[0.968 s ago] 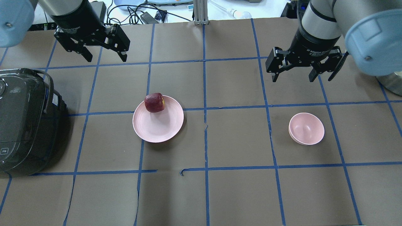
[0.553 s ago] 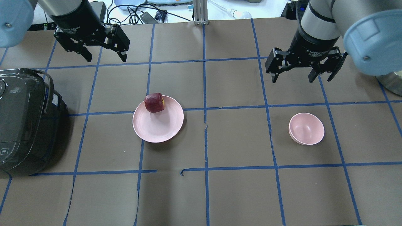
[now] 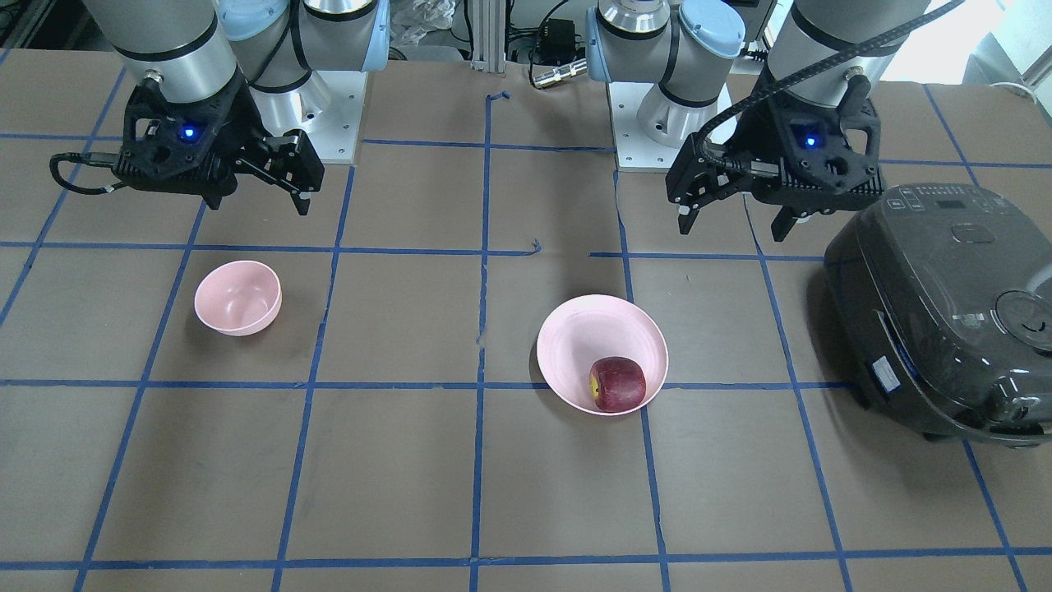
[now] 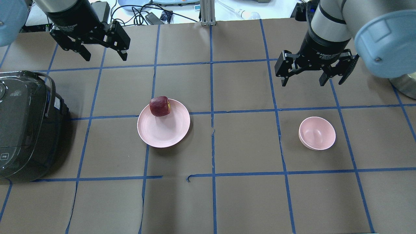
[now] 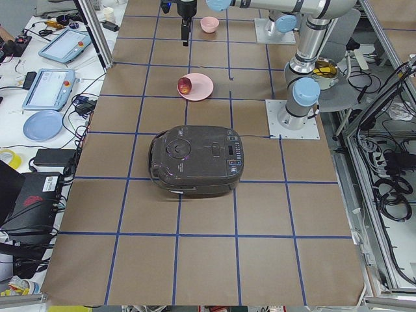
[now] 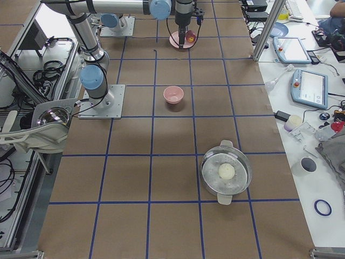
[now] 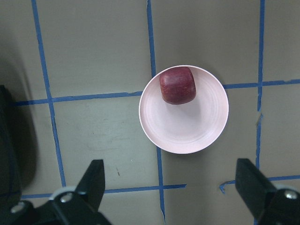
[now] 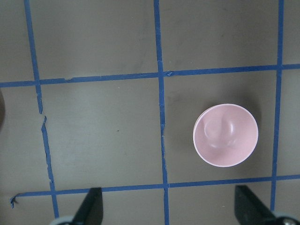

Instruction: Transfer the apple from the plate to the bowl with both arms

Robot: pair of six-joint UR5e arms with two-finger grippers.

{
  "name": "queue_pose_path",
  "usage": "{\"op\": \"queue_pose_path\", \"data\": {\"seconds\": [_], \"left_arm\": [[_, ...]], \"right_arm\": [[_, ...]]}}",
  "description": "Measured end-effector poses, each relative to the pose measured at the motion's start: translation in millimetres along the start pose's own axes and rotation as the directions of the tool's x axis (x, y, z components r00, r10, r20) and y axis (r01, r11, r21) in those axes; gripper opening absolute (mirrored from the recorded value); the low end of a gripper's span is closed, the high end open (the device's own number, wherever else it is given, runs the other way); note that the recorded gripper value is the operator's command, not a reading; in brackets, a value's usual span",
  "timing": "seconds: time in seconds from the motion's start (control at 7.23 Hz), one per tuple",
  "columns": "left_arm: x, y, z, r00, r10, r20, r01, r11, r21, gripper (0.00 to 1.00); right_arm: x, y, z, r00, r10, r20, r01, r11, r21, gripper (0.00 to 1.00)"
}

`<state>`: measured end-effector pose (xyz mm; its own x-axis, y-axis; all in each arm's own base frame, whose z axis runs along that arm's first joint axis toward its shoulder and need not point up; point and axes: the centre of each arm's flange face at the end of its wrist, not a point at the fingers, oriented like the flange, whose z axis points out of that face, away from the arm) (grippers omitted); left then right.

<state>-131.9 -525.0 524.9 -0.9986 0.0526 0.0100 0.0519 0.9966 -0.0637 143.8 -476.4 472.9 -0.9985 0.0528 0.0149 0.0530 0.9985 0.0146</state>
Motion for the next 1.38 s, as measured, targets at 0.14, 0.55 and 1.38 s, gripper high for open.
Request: {"op": "queue_pose_path", "data": {"seconds": [0.14, 0.55, 1.38], "left_arm": [[0, 1, 0, 1.000, 0.001, 0.000, -0.001, 1.000, -0.001, 1.00], [3, 2, 3, 1.000, 0.004, -0.003, -0.004, 1.000, -0.006, 1.00], [40, -13, 70, 1.000, -0.028, -0.009, 0.028, 0.999, 0.041, 0.83]], "right_arm": [[4, -5, 1, 1.000, 0.013, 0.000, -0.013, 1.000, 0.008, 1.00], [84, -40, 21, 0.990, 0.143, -0.006, -0.143, 0.990, -0.015, 1.00], [193, -68, 156, 0.964, 0.261, -0.058, -0.267, 0.951, -0.155, 1.00]]}}
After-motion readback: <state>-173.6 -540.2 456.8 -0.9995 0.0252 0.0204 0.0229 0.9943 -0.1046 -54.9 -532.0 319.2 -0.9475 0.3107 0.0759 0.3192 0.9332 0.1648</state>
